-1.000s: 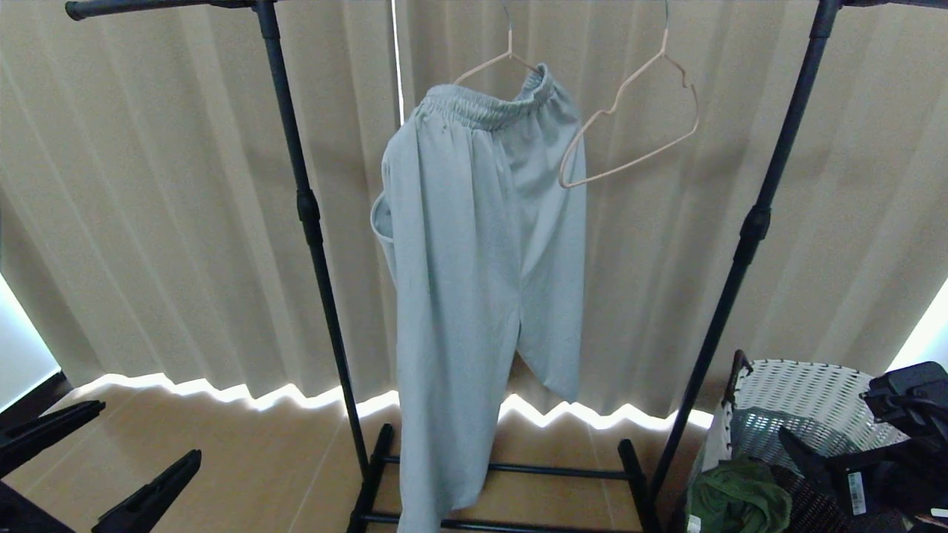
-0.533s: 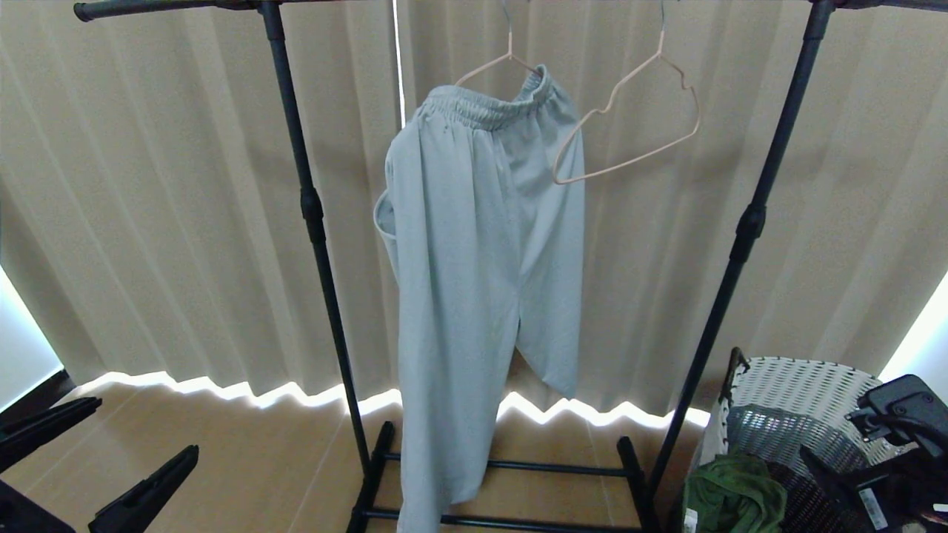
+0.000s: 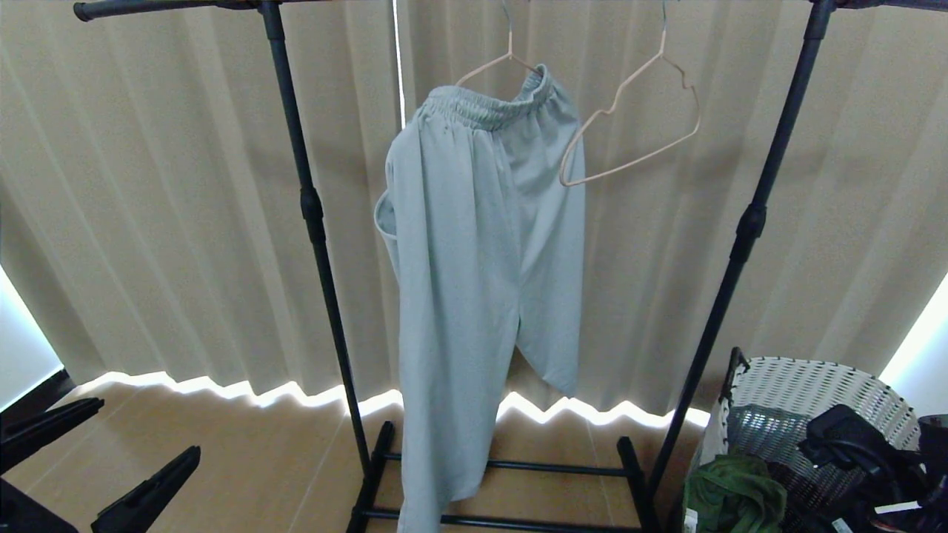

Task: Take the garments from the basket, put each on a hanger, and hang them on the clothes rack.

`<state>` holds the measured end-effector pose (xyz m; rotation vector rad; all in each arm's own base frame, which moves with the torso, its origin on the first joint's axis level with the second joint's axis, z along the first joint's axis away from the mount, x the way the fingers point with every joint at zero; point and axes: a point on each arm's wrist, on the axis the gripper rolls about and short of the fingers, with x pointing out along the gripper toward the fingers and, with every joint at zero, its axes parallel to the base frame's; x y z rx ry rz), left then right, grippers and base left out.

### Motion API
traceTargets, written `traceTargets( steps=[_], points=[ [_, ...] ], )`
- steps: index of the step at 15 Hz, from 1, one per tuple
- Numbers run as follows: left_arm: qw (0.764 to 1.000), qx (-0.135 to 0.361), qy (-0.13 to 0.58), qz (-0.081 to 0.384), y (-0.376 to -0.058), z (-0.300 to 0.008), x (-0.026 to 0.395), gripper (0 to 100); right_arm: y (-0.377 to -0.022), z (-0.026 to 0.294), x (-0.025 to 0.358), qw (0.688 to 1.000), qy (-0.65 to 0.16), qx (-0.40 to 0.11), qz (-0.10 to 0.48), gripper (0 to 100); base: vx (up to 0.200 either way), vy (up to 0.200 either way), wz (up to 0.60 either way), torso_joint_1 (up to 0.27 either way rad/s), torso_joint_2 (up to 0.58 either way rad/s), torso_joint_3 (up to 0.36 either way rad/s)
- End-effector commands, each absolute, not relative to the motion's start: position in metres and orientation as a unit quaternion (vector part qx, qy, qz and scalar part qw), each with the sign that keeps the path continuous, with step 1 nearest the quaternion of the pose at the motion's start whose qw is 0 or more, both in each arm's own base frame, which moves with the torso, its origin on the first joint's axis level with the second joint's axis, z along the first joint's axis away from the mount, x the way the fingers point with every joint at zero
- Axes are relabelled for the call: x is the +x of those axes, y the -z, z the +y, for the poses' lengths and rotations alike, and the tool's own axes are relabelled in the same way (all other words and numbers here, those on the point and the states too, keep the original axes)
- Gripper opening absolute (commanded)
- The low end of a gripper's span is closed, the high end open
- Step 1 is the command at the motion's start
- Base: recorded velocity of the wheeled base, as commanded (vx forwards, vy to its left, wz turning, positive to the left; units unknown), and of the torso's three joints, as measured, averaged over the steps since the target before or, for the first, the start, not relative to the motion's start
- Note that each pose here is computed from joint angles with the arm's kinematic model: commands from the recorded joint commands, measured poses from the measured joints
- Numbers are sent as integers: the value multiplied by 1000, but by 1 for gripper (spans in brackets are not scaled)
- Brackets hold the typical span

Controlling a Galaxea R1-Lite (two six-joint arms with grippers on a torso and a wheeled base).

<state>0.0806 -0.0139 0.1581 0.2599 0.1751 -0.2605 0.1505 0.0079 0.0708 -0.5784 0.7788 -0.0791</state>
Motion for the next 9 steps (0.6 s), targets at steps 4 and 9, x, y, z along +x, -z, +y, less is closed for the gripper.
traceTargets(
  steps=[4, 9],
  points=[
    [979, 129, 130, 90, -157, -14, 81, 100, -29, 12, 180, 829, 8, -293, 477, 100, 0, 0, 0, 0, 0, 0],
    [979, 128, 129, 88, -158, -14, 81, 100, -13, 15, 210, 816, -3, -303, 492, 100, 0, 0, 0, 0, 0, 0]
  ],
)
